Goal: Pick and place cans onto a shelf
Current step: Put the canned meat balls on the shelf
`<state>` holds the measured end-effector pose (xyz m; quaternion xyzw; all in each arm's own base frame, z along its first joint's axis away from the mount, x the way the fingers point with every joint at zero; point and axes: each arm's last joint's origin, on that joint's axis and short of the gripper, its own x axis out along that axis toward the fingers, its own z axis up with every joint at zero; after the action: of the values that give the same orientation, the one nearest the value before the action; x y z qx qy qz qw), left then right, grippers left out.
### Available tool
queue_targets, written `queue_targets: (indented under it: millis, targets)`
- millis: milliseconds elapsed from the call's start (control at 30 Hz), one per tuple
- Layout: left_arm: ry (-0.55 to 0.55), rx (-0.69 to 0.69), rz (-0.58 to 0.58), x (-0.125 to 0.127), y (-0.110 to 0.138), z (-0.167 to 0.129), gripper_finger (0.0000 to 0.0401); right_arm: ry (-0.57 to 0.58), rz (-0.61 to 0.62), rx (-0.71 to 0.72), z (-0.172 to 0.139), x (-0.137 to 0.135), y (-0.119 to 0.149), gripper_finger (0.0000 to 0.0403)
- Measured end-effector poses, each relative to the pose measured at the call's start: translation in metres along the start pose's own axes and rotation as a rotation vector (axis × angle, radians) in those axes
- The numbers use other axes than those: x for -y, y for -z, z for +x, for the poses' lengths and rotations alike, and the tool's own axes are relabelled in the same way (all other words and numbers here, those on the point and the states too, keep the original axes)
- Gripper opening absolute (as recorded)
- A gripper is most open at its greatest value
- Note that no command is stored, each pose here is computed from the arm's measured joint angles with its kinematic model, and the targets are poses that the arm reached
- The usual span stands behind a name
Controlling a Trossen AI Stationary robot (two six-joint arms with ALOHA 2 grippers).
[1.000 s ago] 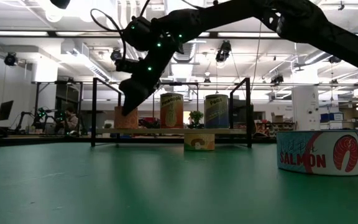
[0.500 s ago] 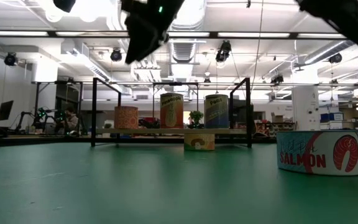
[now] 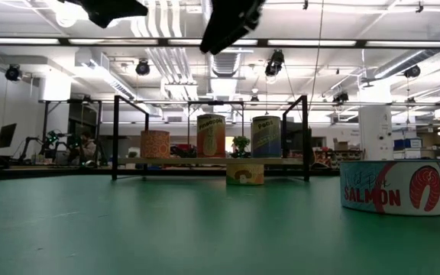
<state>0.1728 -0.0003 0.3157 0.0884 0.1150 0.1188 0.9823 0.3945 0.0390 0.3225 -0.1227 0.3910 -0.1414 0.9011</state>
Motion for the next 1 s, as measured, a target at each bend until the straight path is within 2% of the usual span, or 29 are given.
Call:
queue_targets:
  millis: [267, 467, 633, 833, 1000]
  targets:
    - [-0.016, -0.148, -0.035, 0.003, 0.0, 0.022, 0.0, -0.002, 0.013, 0.245, -0.021, 0.001, 0.045, 0.0326]
    - [-0.137, -0.474, -0.052, -0.004, 0.015, 0.052, 0.0, 0.023, 0.005, 0.43, -0.038, 0.009, 0.065, 0.0326]
    - [-0.202, -0.722, -0.041, -0.03, 0.03, 0.08, 0.0, 0.013, -0.004, 0.519, -0.048, 0.012, 0.079, 0.0326]
    - [-0.075, -0.896, -0.113, -0.075, 0.036, 0.109, 0.0, 0.01, -0.011, 0.509, -0.05, 0.013, 0.096, 0.0326]
    - [-0.069, -1.067, -0.166, -0.104, 0.04, 0.131, 0.0, 0.014, -0.024, 0.512, -0.052, 0.015, 0.097, 0.0326]
